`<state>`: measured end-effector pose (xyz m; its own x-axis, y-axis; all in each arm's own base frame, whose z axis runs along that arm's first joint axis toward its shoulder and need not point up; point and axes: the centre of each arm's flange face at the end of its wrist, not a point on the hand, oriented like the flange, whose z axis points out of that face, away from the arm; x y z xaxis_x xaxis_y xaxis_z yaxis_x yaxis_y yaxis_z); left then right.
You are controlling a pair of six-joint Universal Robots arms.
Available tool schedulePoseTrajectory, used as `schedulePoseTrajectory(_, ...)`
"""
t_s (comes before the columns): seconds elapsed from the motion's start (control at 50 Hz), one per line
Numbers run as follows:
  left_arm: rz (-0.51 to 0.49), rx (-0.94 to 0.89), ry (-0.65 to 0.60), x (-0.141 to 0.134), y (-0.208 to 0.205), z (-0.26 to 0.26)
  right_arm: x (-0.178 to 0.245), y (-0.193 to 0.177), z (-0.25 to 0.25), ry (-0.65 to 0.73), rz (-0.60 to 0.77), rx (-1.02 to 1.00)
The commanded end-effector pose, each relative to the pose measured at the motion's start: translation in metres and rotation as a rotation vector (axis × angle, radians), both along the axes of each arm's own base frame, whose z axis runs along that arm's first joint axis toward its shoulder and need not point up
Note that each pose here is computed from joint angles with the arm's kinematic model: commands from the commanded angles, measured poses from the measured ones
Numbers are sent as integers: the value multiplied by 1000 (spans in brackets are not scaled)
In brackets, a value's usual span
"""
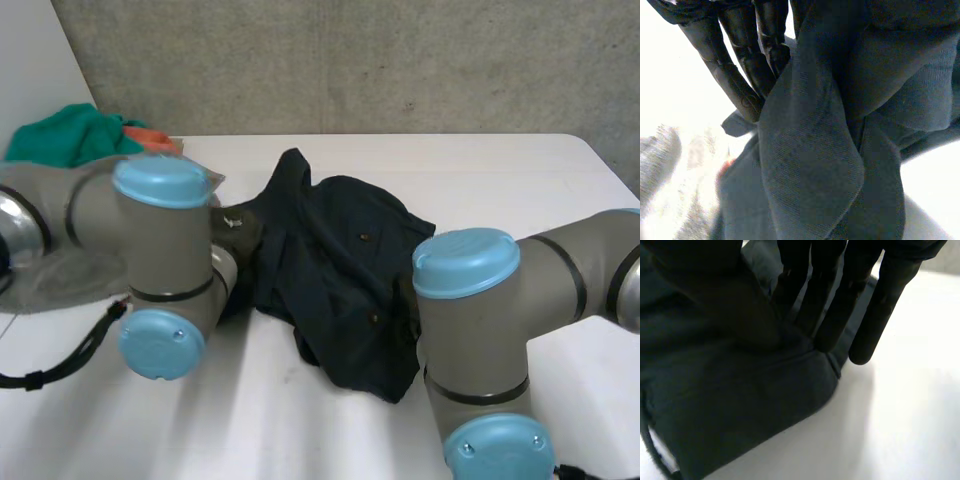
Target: Fold the laundry.
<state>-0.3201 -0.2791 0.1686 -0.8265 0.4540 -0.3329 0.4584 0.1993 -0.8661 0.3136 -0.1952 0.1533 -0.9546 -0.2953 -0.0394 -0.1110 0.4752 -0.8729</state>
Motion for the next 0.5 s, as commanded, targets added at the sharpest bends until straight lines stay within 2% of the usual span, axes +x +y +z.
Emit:
schedulePoseTrajectory(0.02, 17, -142, 136, 18, 10, 88, -10, -24, 70, -65, 21, -207)
schedulePoseTrajectory(0.16, -81, -398, 330, 45, 45, 213, -33, -46, 188, -81, 70, -564)
schedulePoseTrajectory(0.24, -145, -511, 428, 58, 70, 268, -40, -46, 240, -126, 67, -676)
schedulePoseTrajectory(0.32, -177, -552, 517, 64, 84, 301, -43, -43, 273, -150, 71, -724)
schedulePoseTrajectory(0.4, -179, -518, 561, 63, 76, 306, -35, -50, 279, -155, 94, -719)
schedulePoseTrajectory(0.5, -163, -384, 528, 47, 42, 271, -17, -75, 255, -133, 103, -669)
